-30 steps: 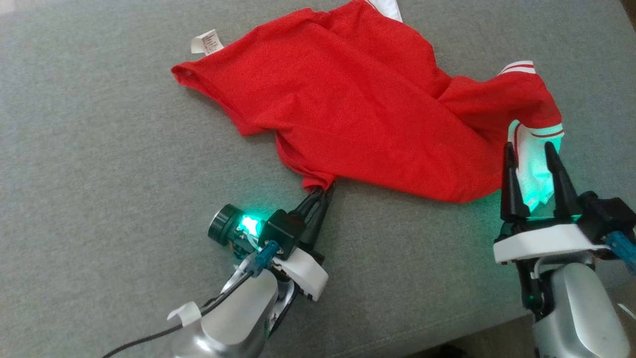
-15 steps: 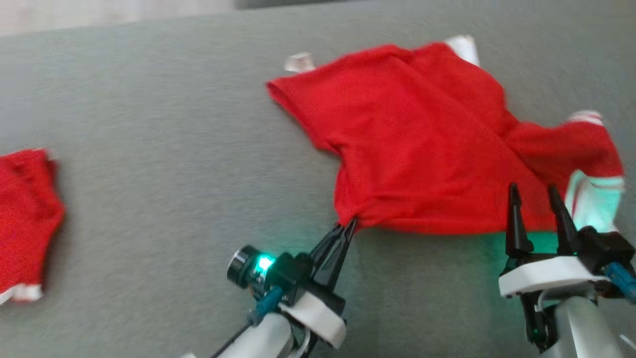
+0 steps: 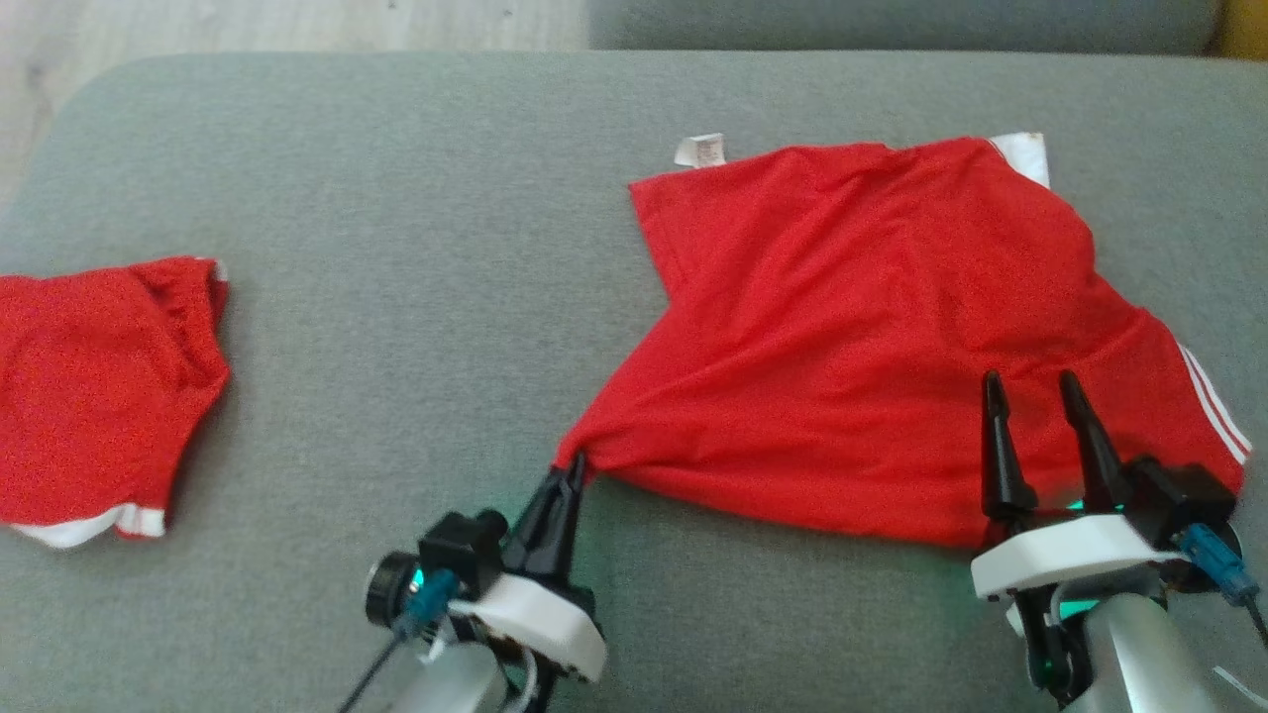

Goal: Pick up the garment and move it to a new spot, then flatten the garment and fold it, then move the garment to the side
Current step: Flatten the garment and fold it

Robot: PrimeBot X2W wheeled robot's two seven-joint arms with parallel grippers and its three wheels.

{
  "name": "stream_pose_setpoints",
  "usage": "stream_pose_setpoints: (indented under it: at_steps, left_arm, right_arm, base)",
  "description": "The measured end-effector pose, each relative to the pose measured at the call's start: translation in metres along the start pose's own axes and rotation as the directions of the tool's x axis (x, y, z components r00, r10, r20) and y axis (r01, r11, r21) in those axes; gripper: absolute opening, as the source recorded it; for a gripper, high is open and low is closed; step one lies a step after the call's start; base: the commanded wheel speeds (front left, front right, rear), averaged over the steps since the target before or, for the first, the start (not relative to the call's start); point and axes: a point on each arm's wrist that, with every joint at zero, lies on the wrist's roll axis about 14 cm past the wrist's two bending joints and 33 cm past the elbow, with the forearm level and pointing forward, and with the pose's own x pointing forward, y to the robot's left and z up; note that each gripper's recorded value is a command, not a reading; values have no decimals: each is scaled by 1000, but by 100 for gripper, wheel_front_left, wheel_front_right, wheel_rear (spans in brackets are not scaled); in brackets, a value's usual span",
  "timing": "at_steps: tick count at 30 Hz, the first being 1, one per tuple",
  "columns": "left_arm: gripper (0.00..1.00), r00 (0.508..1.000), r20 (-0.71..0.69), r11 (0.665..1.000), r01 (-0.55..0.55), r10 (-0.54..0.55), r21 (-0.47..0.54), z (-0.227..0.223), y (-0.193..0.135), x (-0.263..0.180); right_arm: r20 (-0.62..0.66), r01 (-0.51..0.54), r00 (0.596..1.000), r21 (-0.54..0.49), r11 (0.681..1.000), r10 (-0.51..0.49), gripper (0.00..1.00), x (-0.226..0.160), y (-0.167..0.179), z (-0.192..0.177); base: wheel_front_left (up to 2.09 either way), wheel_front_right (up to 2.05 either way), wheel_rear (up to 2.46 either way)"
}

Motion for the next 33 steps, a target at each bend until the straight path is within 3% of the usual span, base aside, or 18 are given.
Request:
stream_pose_setpoints:
  at_steps: [2, 3, 4, 5, 11, 15, 21, 33]
  left_arm:
    - [0, 1000, -15, 1000, -10, 10, 2, -2, 7, 7]
    - [11, 999, -25, 1000, -19, 19, 1, -3, 11, 11]
    - [42, 999, -35, 1000, -30, 30, 2, -5, 15, 15]
    - [100, 998, -36, 999, -45, 45, -14, -4, 20, 18]
    - [100, 983, 53, 984, -174, 177, -46, 30, 51, 34]
    - [100, 972, 127, 980, -197, 198, -23, 53, 55, 33]
    - [100, 976, 88, 980, -199, 200, -20, 27, 51, 3]
    - [100, 977, 72, 980, -198, 200, -38, 11, 46, -25]
  right_arm:
    - [-6, 18, 1000, 1, 1000, -18, 100, -2, -6, -2]
    - [-8, 26, 1000, 1, 1000, -26, 100, -4, -9, -3]
    - [-10, 35, 999, 0, 999, -35, 100, -5, -12, -4]
    - [-11, 45, 999, 1, 999, -45, 100, -6, -15, -4]
    - [-9, 86, 996, 1, 996, -86, 100, -14, -28, -3]
    - [9, 106, 994, 7, 994, -106, 100, -18, -35, 3]
    - [21, 152, 988, 15, 988, -152, 100, -29, -48, 7]
    - [-144, 314, 940, 19, 949, -309, 100, -68, -93, -46]
  base:
    - [0, 0, 0]
    - [0, 0, 0]
    - [0, 0, 0]
    - [0, 0, 0]
    - [0, 0, 0]
    - [0, 0, 0]
    - [0, 0, 0]
    - [0, 0, 0]
